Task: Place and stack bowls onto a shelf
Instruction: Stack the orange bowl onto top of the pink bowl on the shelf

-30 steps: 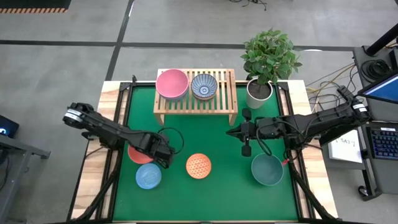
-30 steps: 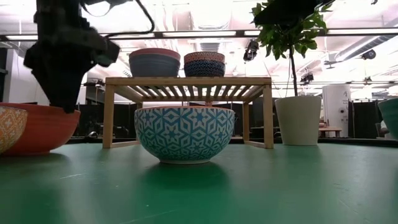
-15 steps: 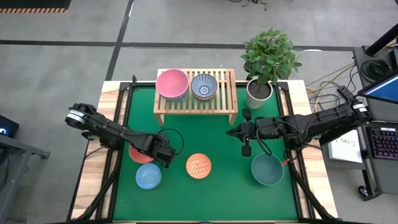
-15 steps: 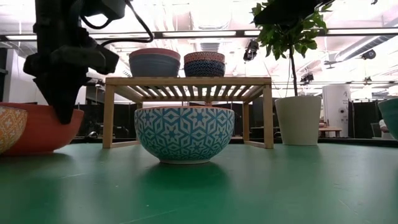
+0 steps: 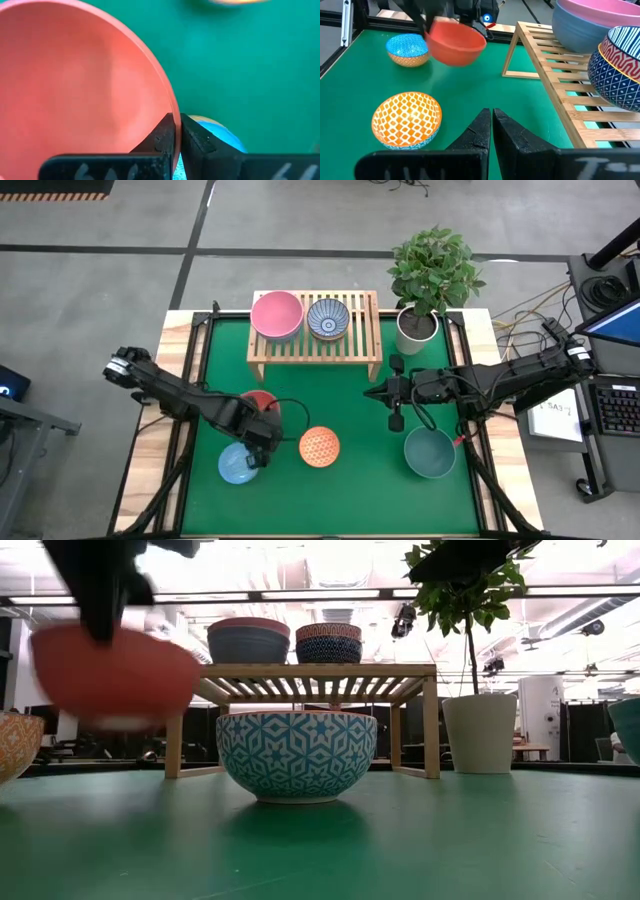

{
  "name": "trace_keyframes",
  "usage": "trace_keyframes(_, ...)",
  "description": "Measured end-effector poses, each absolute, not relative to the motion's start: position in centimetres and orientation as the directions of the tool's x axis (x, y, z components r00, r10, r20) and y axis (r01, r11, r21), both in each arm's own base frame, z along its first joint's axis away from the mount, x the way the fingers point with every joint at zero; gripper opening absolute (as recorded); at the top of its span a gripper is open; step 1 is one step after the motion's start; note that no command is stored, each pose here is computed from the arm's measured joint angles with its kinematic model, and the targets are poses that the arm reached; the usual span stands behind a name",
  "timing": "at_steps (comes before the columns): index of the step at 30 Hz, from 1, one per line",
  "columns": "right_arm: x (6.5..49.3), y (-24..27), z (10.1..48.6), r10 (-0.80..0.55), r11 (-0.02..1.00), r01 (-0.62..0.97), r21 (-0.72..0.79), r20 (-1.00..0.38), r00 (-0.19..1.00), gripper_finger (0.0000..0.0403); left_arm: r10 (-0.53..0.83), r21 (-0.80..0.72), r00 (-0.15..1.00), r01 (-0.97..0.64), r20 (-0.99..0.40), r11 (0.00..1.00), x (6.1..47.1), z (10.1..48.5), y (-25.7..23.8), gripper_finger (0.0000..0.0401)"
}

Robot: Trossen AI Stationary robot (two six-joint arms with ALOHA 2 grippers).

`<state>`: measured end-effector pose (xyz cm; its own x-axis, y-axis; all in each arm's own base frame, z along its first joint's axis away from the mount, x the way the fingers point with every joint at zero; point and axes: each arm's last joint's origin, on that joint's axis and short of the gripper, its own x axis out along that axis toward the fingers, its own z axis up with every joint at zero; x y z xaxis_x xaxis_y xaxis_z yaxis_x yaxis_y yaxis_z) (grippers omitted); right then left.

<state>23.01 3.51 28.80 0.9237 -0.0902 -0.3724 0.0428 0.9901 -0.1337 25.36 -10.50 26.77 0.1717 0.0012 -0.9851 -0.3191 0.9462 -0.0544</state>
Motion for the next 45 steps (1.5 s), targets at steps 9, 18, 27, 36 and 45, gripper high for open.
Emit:
trace_keyframes(9,23.1,3.5,28.6,-0.09,0.99,0.042,-0.133,-0.378,0.921,0.0009,0.153,0.197,0.537,0.025,-0.83,0.98,26.5,37.2,-10.8,0.0001)
trace_keyframes(18,23.1,3.5,28.6,-0.09,0.99,0.042,-0.132,-0.378,0.921,0.0009,0.493,0.582,0.578,-0.037,-0.651,0.812,25.8,43.2,-5.8,0.0)
trace_keyframes(27,23.1,3.6,28.6,-0.079,0.992,0.035,-0.121,-0.379,0.922,0.0009,0.514,0.475,0.366,-0.2,-0.775,0.857,25.8,42.6,4.9,0.0)
trace_keyframes(36,23.1,3.6,28.6,-0.059,0.993,0.017,-0.114,-0.381,0.923,0.0009,0.425,0.37,0.343,-0.217,-0.838,0.903,25.9,41.7,8.7,0.0)
trace_keyframes(45,23.1,3.6,28.6,-0.059,0.992,0.013,-0.123,-0.381,0.923,0.0009,0.381,0.332,0.321,-0.199,-0.867,0.922,27.4,40.4,9.0,0.0)
